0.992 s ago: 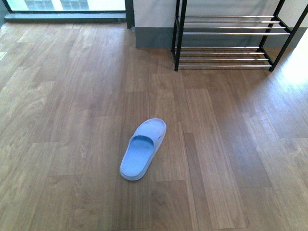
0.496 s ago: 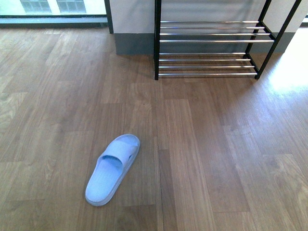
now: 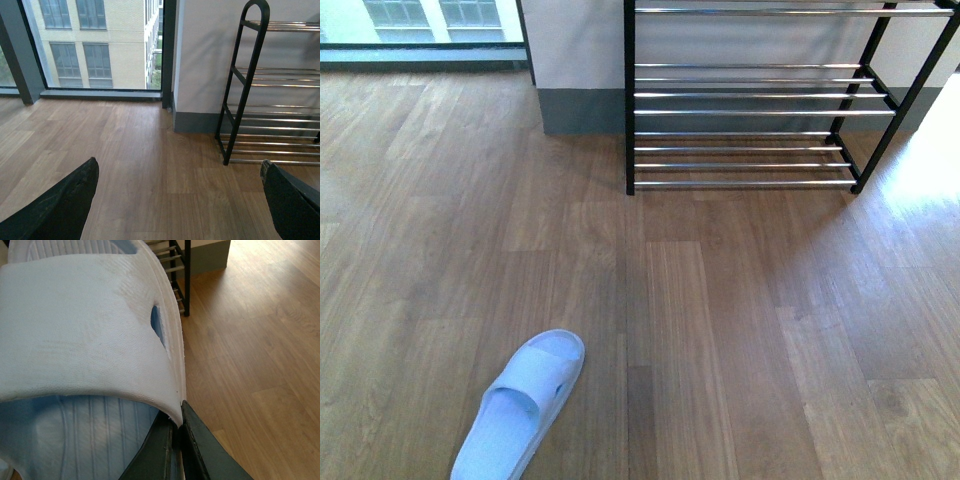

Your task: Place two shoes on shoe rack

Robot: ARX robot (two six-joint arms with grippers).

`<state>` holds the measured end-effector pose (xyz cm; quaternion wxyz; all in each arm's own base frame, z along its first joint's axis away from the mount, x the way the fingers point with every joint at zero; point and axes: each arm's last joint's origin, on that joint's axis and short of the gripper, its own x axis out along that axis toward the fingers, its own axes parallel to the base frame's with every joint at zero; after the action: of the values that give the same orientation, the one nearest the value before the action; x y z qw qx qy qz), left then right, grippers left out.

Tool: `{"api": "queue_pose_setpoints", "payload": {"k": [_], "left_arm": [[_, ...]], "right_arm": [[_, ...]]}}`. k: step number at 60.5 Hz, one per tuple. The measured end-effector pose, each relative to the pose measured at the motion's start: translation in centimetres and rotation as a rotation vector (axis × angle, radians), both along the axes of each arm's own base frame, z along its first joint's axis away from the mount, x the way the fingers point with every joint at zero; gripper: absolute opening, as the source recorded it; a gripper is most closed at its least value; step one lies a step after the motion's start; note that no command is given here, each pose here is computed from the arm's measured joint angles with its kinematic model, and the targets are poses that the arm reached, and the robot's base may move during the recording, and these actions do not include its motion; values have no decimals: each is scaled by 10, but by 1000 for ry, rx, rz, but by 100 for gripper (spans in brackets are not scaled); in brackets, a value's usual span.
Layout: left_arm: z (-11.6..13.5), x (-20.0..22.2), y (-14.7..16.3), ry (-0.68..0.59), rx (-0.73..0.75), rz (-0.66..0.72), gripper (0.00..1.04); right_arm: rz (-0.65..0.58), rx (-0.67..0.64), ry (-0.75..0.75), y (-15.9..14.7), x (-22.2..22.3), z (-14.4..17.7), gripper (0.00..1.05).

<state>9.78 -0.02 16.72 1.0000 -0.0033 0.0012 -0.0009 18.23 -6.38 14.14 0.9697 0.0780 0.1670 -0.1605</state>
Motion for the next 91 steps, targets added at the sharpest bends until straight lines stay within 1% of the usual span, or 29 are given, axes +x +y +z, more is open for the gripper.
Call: {"api": "queue_pose_setpoints", "payload": {"k": [16,18,19,20,21,24,25,28,33,38,43,45,49,52,57,58,63,70,77,91], "left_arm": [[0,0,0,3,0,6,95],[-2,1,0,70,17,62,95],[-2,1,0,138,40,96,95],[-3,1,-1,173,55,113,95],[-4,3,-1,248,89,146,95],[-11,11,-1,373,171,199,95],[-14,13,-1,395,185,200,95],[-26,21,-2,478,241,176,95],[-45,32,-3,557,305,106,95],[-73,47,-2,645,403,38,95],[-93,60,3,686,478,27,95],[-107,68,6,718,524,12,95],[-134,87,13,742,592,-11,95],[-152,96,17,766,617,-29,95],[-197,107,22,857,664,-94,95],[-209,109,22,883,666,-113,95],[-242,114,22,930,655,-177,95],[-270,124,16,946,605,-228,95],[-291,136,6,936,534,-249,95],[-320,163,-13,904,417,-273,95]], "right_arm": [[0,0,0,0,0,0,2],[0,0,0,0,0,0,2],[1,0,0,0,0,0,2],[1,0,0,0,0,0,2],[1,0,0,0,0,0,2],[0,0,0,0,0,0,2],[0,0,0,0,0,0,2],[0,0,0,0,0,0,2],[0,0,0,0,0,0,2],[0,0,0,0,0,0,2],[0,0,0,0,0,0,2],[0,0,0,0,0,0,2],[0,0,0,0,0,0,2],[0,0,0,0,0,0,2],[0,0,0,0,0,0,2],[0,0,0,0,0,0,2],[0,0,0,0,0,0,2],[0,0,0,0,0,0,2],[0,0,0,0,0,0,2],[0,0,0,0,0,0,2]]}}
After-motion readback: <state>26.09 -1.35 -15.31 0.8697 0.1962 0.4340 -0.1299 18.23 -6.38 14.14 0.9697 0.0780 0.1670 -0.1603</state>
